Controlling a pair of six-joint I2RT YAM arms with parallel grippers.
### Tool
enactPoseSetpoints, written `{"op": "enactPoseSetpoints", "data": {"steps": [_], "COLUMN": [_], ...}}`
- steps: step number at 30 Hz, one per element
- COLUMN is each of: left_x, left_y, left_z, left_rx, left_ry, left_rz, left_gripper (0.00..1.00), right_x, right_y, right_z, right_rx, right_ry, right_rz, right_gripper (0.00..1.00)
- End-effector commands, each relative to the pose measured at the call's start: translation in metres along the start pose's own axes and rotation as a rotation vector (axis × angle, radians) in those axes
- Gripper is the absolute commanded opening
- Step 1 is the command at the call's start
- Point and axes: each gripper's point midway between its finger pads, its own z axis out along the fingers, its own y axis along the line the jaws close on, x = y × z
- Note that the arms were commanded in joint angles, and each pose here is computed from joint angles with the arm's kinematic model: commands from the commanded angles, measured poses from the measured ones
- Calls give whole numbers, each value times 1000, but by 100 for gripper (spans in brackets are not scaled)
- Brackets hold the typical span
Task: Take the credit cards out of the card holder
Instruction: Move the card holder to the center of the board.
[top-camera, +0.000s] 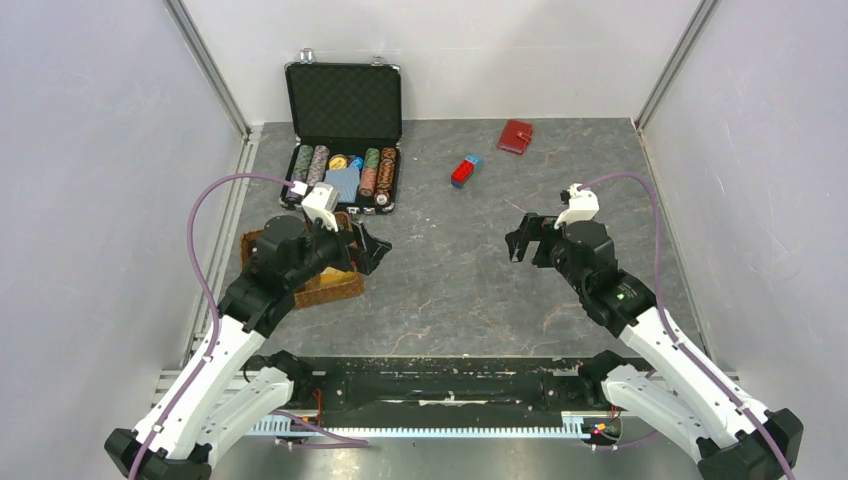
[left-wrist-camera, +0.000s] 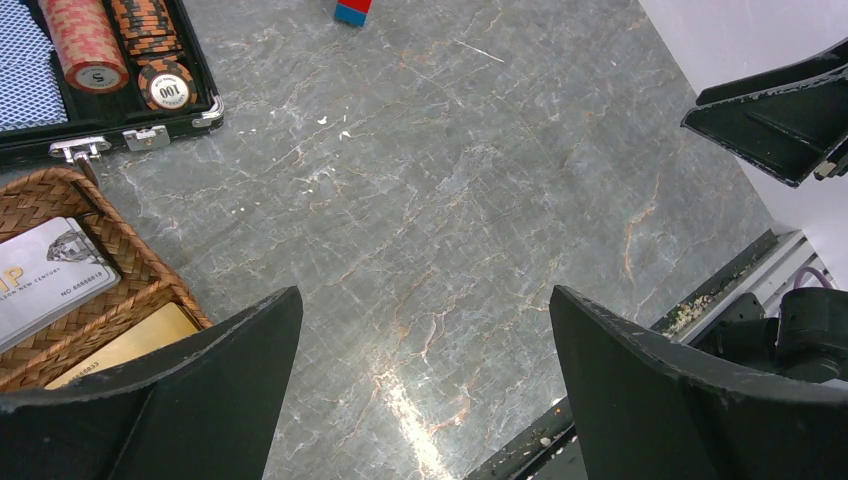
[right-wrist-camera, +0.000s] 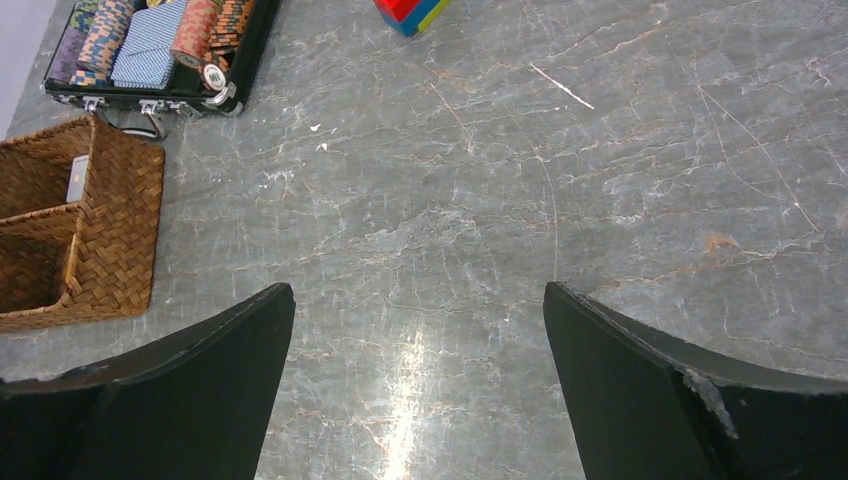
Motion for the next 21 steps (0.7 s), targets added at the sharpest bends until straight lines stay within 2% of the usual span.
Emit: {"op": "enactPoseSetpoints", "data": {"steps": [1,8,12,17,19,21], "left_x": [-17,-18,-18,-16,-15,-15], "left_y": [-11,-9,-10,-8,-8,-10], "left_z": [-4,-5,-6,-5,-4,-4], "left_rx": [38,27,30,23,21,33], "left_ry": [-54,-61,-66,-62,-54,-49], "left_rz": [-18,-20,-27,-39,-50,-51], "left_gripper": [100,100,100,100,100,100], "right_x": [-27,-42,-54,-58,-56,-52], "right_y": [9,-4,-7,-28,-29,-32], "right_z": [-2,4,16,52,72,94], "right_rx": [-21,41,56,168,128,54], "right_ry": [-75,-187,-270,-297,-293,-293], "right_rz": [27,16,-70,-174,-178,-127], "right_gripper": [98,98,98,99,99,95]}}
